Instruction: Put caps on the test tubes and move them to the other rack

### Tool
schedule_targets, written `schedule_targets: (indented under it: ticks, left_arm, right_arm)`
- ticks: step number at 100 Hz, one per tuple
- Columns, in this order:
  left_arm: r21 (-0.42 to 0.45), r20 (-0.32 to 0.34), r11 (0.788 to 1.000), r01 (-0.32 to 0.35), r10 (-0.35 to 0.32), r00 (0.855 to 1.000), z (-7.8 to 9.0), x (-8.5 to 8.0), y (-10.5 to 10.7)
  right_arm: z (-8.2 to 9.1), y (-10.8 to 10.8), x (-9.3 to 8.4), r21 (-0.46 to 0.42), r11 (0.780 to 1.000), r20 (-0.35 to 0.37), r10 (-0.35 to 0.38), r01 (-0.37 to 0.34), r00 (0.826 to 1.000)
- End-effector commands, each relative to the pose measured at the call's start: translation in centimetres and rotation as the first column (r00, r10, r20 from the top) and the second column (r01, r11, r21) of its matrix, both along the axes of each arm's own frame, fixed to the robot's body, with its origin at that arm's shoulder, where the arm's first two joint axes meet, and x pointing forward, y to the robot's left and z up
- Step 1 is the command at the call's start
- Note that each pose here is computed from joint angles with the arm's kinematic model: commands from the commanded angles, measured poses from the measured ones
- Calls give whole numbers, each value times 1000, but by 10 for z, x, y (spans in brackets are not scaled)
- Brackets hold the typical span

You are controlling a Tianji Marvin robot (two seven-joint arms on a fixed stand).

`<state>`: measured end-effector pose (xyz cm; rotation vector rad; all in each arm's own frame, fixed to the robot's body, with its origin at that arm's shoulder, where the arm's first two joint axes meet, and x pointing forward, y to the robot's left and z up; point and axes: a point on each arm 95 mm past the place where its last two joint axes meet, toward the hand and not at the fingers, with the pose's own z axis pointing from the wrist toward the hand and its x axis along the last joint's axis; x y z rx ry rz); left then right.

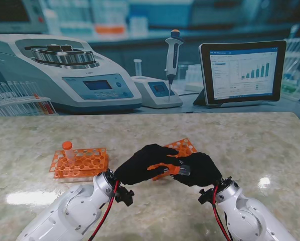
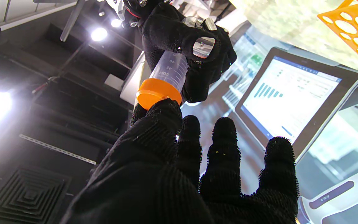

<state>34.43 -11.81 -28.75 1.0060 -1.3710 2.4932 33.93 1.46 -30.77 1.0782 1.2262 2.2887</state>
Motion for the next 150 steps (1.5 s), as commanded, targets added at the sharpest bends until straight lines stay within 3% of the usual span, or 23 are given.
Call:
schedule_targets:
  ticks: [1, 69, 150]
  left_arm:
    - [4, 0, 1000, 13, -13, 1000, 0, -2, -1]
    - [-22, 19, 1000, 7, -7, 1000, 10, -4, -6]
    - [27, 46, 998, -59, 58, 997, 8, 4, -7]
  right_arm:
    - [0, 3, -2, 7, 1000, -3, 3, -3, 1000]
    - [1, 3, -2, 8, 1000, -4, 0, 0, 1000]
    - [0, 3, -2, 8, 1000, -5, -3, 3, 1000]
